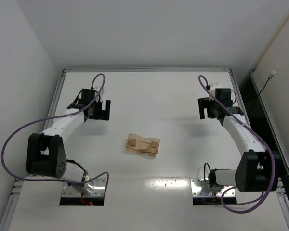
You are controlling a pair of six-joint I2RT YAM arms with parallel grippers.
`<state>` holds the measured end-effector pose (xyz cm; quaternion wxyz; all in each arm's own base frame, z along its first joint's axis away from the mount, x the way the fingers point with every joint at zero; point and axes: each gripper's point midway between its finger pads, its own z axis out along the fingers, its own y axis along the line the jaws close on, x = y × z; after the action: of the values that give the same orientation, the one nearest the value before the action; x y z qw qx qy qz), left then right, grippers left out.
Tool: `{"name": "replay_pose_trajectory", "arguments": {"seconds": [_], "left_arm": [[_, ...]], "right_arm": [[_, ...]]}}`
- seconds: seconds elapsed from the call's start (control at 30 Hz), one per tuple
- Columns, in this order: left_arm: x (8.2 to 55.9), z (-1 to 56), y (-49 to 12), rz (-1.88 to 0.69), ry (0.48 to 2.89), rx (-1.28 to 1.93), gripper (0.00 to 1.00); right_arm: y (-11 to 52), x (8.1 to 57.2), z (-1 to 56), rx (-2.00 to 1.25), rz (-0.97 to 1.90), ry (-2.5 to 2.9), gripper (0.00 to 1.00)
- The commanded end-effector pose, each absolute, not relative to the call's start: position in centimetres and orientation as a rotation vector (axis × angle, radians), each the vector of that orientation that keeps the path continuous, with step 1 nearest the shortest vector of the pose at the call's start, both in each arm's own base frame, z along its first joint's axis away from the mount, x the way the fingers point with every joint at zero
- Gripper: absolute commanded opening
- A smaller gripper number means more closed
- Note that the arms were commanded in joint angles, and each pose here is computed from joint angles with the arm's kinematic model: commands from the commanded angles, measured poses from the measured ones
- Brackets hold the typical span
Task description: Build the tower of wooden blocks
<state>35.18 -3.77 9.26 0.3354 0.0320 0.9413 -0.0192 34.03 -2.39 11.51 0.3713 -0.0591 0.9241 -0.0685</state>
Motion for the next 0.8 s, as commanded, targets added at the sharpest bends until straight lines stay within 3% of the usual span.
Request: {"name": "replay_pose_trajectory", "arguments": {"seconds": [0.0, 0.17, 0.4, 0.57, 0.77], "left_arm": [[35.7, 10.5, -4.6, -0.114, 2.411, 0.188, 0.99], [35.7, 14.4, -9.2, -0.228, 2.308, 0.585, 0.99], [29.7, 18.4, -19.8, -0.297, 2.09, 1.287, 0.98], [24.8, 16.0, -23.9, -0.291, 2.034, 1.582, 0.96], [20.1, 12.6, -27.5, -0.229, 1.956, 1.808, 0.86]], "right_arm": [[-2.1, 34.7, 12.3, -0.168, -0.154, 2.342, 0.83], [-1.4, 34.6, 12.4, -0.243, -0.118, 2.345, 0.83], [-0.2, 34.7, 11.2, -0.321, -0.034, 2.365, 0.83], [0.8, 34.7, 11.2, -0.362, 0.016, 2.364, 0.83], [0.8, 34.5, 10.4, -0.364, 0.022, 2.393, 0.82]]}}
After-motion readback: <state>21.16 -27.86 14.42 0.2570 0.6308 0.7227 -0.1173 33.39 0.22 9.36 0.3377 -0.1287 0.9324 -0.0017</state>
